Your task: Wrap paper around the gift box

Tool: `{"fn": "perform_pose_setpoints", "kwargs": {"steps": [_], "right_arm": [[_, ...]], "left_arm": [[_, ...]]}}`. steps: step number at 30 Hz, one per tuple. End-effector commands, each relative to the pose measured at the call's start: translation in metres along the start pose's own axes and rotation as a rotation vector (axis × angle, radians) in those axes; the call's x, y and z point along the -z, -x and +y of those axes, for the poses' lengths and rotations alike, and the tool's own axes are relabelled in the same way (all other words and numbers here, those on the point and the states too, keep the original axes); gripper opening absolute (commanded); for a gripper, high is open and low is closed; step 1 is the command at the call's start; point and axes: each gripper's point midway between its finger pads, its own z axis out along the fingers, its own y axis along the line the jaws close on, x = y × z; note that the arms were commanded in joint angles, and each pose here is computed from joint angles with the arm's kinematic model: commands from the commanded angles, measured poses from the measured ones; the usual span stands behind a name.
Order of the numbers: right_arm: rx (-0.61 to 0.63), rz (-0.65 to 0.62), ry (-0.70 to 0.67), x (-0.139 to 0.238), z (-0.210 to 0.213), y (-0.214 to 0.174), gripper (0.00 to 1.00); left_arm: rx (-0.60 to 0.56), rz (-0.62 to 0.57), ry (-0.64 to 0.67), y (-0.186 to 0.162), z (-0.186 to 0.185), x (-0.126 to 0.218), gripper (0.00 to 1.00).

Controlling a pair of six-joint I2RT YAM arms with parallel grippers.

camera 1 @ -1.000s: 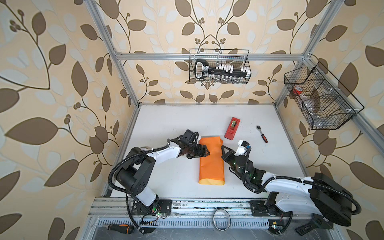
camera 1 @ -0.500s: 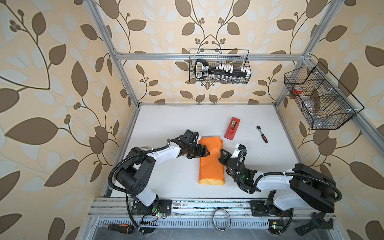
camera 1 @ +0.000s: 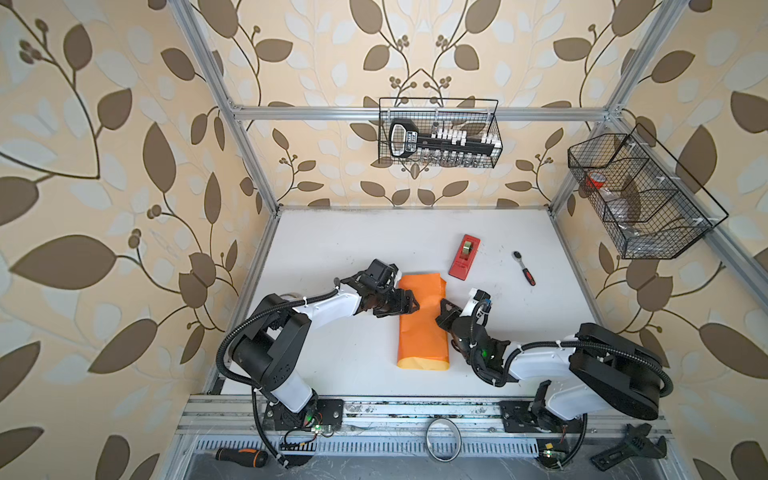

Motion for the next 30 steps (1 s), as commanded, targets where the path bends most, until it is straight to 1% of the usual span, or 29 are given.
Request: {"fn": "perform_pose_setpoints", "kwargs": {"steps": [1, 18, 30], "right_arm": [[0.016, -0.013, -0.021, 0.001, -0.011, -0.002, 0.00], [0.066, 0.026, 0.001, 0.003, -0.013, -0.009, 0.00], [0.105, 0.049, -0.016, 0.005, -0.019, -0.012, 0.19]], "left_arm": [[0.040, 0.107, 0.143, -0.035, 0.043, -0.011, 0.82], [0.043, 0.111, 0.137, -0.035, 0.042, -0.013, 0.82], [0.044, 0.110, 0.138, -0.035, 0.043, -0.013, 0.82]]}}
